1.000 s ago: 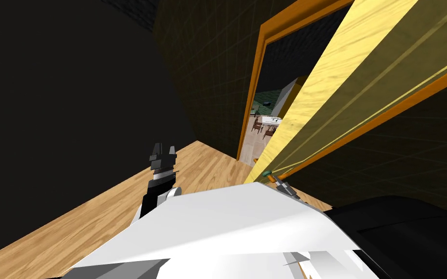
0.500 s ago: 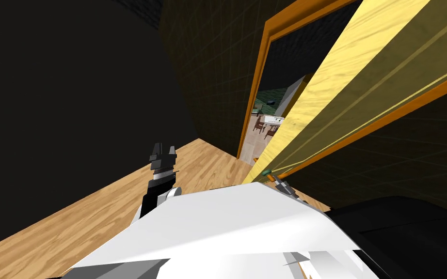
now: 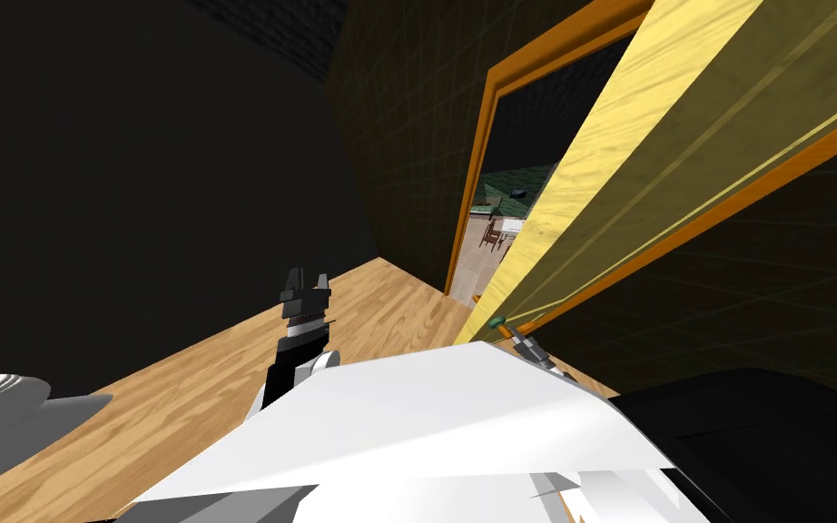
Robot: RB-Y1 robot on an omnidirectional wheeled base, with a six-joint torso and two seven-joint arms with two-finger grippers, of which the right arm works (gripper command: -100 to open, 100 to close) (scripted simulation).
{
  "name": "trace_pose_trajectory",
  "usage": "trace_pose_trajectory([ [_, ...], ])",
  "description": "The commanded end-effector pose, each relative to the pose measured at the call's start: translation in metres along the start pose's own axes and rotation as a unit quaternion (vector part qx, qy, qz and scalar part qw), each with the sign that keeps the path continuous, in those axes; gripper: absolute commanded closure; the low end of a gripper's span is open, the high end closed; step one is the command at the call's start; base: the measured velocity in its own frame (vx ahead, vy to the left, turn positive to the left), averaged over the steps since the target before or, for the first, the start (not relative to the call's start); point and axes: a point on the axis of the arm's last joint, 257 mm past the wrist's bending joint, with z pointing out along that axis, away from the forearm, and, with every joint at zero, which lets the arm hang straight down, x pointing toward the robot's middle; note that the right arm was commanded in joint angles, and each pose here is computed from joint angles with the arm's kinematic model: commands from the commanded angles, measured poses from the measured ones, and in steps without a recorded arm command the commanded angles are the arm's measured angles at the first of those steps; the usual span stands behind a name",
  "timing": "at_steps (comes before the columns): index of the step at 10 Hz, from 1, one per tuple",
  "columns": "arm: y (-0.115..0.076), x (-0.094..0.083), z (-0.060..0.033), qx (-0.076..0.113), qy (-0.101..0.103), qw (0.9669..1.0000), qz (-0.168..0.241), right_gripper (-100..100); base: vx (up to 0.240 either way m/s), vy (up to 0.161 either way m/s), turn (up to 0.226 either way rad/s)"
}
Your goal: Pull the door open
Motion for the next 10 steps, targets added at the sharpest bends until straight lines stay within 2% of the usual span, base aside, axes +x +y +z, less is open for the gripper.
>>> trace_pose_trajectory([
  [1,0.003,-0.003,0.0035,-0.002,0.001,1.0,-0.003,100,-0.193,-0.049,0.138],
  [4,0.003,-0.004,0.0081,-0.004,0.004,1.0,-0.004,100,-0.184,-0.061,0.118],
  [6,0.003,-0.004,0.0081,-0.004,0.004,1.0,-0.004,100,-0.022,-0.005,-0.024],
  [7,0.004,-0.004,0.0119,-0.005,0.005,1.0,-0.004,100,-0.106,-0.019,0.143],
  [10,0.005,-0.005,0.0151,-0.005,0.007,0.9999,-0.005,100,-0.148,-0.057,0.102],
])
